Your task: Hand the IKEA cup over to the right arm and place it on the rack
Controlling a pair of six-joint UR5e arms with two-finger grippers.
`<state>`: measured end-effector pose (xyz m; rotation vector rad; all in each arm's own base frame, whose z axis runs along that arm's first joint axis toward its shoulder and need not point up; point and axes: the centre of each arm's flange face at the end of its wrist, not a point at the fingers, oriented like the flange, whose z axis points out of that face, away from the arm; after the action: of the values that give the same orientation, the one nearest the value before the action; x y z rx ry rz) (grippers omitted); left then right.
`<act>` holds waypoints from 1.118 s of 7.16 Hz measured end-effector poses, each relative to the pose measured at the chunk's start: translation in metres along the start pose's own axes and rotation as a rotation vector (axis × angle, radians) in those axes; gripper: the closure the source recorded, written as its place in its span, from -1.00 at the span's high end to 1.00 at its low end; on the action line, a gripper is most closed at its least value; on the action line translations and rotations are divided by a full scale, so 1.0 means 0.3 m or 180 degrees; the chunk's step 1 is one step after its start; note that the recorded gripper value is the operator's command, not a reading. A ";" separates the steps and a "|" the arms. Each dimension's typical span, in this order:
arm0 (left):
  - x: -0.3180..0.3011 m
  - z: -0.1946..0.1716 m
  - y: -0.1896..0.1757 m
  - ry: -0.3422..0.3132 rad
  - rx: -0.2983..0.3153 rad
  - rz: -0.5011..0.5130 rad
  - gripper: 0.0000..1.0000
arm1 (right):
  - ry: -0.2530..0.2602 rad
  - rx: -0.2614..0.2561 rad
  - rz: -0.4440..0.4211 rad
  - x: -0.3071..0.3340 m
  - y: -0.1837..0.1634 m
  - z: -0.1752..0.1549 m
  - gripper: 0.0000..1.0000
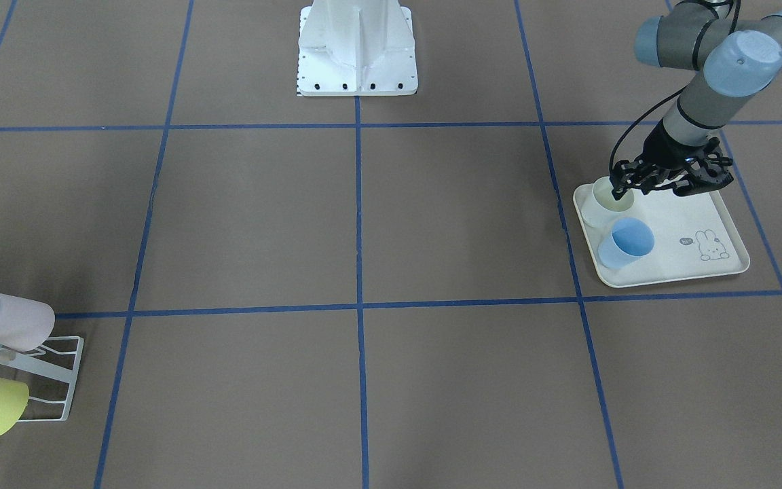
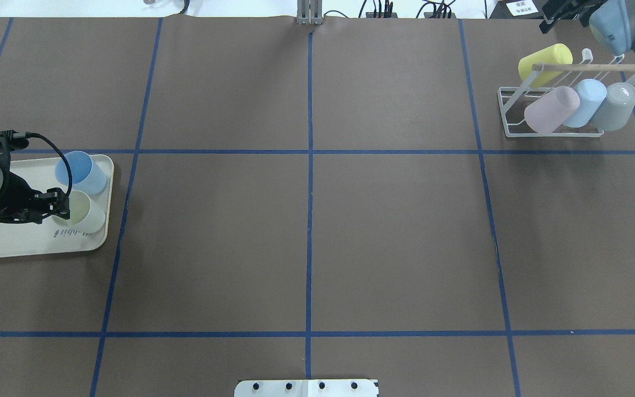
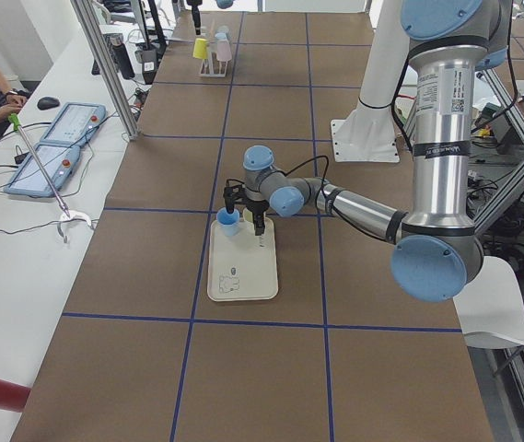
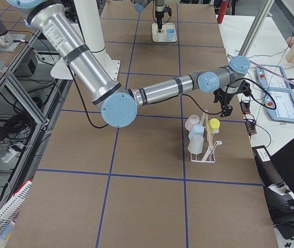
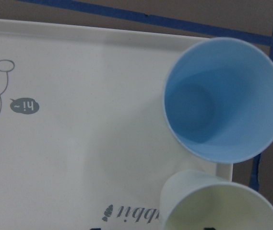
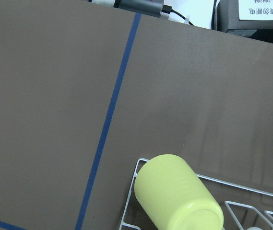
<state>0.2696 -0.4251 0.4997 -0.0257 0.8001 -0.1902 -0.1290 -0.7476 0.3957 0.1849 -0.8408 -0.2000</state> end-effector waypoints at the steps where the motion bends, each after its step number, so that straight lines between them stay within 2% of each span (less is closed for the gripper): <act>1: 0.003 -0.002 0.003 0.0015 -0.0022 0.0000 -1.00 | -0.0103 0.0108 0.0017 0.009 -0.004 -0.095 0.94; 3: 0.038 -0.079 0.037 0.0231 -0.0190 0.0035 -1.00 | -0.0356 0.0286 0.0105 0.008 0.103 -0.248 0.93; 4: 0.057 -0.175 0.045 0.0365 -0.0222 0.0021 -1.00 | -0.0420 0.0337 0.0216 -0.063 0.160 -0.279 0.93; 6: 0.154 -0.380 0.052 0.0622 -0.0197 -0.0024 -1.00 | -0.0529 0.0318 0.0451 -0.309 0.268 -0.245 0.93; 8: 0.398 -0.534 0.030 0.0998 -0.0134 -0.0246 -1.00 | -0.0664 0.0266 0.0685 -0.545 0.390 -0.222 0.90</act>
<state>0.2376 -0.4297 0.3022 -0.0679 1.1168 -0.2543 -0.1732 -0.5888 0.2630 0.1520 -1.0701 0.0188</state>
